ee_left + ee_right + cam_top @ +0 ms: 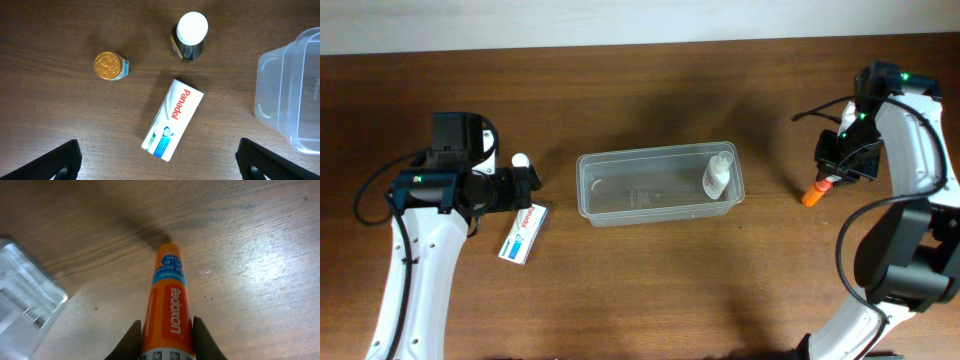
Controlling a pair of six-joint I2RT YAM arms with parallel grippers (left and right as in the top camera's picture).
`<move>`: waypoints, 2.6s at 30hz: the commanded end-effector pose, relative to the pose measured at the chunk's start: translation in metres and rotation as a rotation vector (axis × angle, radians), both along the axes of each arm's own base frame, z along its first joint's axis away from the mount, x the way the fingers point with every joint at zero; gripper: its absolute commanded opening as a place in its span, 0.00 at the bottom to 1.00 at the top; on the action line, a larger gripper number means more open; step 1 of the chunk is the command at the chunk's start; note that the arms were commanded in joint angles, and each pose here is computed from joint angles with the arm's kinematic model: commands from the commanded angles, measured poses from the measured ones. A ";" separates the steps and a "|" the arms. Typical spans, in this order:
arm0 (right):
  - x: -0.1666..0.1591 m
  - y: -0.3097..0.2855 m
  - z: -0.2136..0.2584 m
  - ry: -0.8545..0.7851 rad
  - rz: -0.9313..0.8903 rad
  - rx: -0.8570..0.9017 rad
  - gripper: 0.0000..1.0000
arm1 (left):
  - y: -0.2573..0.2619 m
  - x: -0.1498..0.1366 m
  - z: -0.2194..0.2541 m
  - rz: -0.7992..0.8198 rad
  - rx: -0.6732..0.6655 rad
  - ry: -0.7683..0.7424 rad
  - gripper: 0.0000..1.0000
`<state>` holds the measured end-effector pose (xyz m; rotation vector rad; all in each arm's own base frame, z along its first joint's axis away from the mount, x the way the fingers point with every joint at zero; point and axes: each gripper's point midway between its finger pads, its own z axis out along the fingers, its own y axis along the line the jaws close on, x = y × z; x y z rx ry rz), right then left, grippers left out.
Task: Pack container
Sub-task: 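Move the right gripper to the orange Redoxon tube and grasp it, then place the orange tube into the container beside the white bottle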
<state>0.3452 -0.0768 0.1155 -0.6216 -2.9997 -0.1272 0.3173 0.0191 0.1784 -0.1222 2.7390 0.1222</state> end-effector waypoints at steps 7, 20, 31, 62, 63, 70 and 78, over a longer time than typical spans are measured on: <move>-0.034 0.085 0.130 -0.298 0.278 0.051 0.09 | -0.002 0.004 0.006 -0.018 -0.001 -0.013 1.00; -0.046 0.162 0.130 -0.329 0.527 0.083 0.10 | -0.002 0.004 0.006 -0.018 -0.001 -0.013 1.00; -0.032 0.167 0.077 -0.200 0.529 0.094 0.10 | -0.002 0.004 0.006 -0.018 -0.001 -0.013 0.99; -0.013 0.155 -0.012 -0.189 0.529 0.007 0.49 | -0.002 0.004 0.006 -0.018 -0.001 -0.013 0.99; -0.014 0.155 -0.012 -0.188 0.529 0.007 0.49 | -0.002 0.004 0.006 -0.018 -0.001 -0.013 0.99; -0.016 0.163 0.011 -0.230 0.582 0.053 0.55 | -0.002 0.004 0.006 -0.018 -0.001 -0.013 0.99; -0.021 0.177 0.118 -0.474 0.663 0.079 0.61 | -0.002 0.004 0.006 -0.018 -0.001 -0.013 0.99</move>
